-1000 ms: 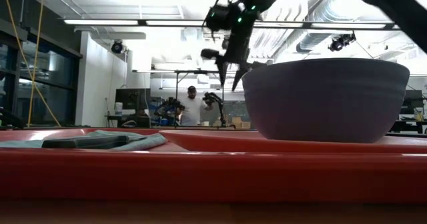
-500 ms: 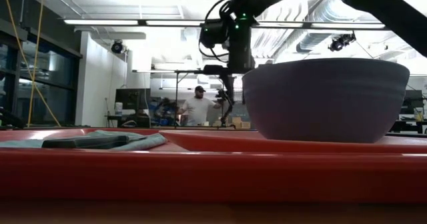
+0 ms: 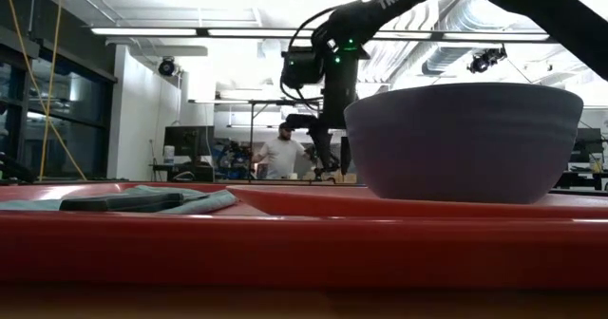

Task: Set up tray
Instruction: Put the blue fork on the blue napkin to the left of the black knife

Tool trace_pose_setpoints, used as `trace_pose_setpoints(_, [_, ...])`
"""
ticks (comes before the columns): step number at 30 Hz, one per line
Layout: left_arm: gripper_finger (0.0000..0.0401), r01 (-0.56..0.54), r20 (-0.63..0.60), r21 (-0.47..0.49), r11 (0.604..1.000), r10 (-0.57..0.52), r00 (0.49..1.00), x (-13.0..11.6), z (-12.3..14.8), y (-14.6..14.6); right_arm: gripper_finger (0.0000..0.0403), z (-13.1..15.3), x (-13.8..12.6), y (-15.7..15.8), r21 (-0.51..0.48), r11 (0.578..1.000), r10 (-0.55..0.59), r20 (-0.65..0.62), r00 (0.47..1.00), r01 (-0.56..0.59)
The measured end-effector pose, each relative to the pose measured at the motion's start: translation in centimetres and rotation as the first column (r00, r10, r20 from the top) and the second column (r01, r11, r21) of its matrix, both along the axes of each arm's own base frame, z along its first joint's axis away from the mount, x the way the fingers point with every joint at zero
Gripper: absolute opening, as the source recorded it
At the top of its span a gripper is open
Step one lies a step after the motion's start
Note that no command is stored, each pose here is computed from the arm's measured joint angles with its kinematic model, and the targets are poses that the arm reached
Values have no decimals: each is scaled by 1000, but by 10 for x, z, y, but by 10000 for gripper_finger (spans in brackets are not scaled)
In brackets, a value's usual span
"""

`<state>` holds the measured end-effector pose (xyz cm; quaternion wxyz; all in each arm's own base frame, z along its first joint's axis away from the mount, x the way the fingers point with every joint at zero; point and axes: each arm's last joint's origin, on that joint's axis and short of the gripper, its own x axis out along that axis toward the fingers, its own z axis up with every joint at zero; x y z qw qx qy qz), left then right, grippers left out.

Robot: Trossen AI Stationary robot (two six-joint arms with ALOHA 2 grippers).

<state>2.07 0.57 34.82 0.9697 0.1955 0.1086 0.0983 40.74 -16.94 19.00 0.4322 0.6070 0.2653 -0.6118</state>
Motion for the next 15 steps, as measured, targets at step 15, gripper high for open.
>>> trace_pose_setpoints(15, [85, 0, 0, -8, 1000, 0, 1000, 0, 0, 0, 239, -10, 3, -13, -51, 998, 25, 87, 996, -21])
